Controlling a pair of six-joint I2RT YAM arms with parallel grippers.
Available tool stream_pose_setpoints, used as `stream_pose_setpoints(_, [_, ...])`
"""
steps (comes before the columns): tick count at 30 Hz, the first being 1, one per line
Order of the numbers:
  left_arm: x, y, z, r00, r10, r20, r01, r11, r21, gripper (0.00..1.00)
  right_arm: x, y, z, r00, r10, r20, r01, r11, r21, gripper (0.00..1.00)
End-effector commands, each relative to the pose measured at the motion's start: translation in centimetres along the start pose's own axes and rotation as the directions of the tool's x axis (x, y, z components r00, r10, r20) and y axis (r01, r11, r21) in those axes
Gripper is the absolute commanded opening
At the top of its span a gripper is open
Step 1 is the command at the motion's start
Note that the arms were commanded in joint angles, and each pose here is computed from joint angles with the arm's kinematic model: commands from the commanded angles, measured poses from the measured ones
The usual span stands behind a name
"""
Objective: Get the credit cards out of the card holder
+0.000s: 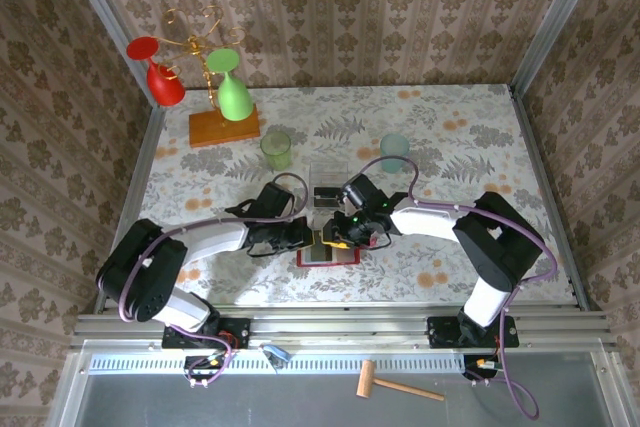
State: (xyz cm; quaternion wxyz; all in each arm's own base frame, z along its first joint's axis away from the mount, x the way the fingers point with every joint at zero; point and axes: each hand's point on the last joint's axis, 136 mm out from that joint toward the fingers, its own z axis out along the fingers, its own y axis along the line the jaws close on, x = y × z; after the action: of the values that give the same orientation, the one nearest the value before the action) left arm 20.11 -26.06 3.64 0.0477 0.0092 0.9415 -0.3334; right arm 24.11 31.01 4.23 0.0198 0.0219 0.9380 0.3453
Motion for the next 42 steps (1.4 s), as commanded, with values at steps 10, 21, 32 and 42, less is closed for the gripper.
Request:
stream_pose_setpoints(10, [0.7, 0.6, 0.6, 0.999, 0.015, -0.031, -0.016, 1.000, -0.022, 0.00, 0.2, -1.3, 0.6, 1.000, 0.022, -0.012, -0.022, 1.000, 0.012, 0.28])
stream_pose_setpoints(21, [0.0, -0.6, -0.7, 0.999, 0.043, -0.005, -0.043, 0.999, -0.023, 0.00, 0.2, -2.0, 1.2, 0.999, 0.035, -0.018, -0.034, 0.999, 0.021, 0.28])
stream_pose_setpoints(32, [1.1, 0.6, 0.1, 0.999, 0.022, -0.046, -0.024, 0.999, -0.037, 0.00, 0.2, -1.9, 1.5, 0.999, 0.039, -0.024, -0.039, 0.999, 0.009, 0.28])
stream_pose_setpoints(42, [1.7, 1.5, 1.2, 0.997, 0.007, -0.082, -0.012, 0.998, -0.061, 0.00, 0.3, -1.9, 1.6, 0.999, 0.045, -0.028, -0.045, 0.999, -0.005, 0.27])
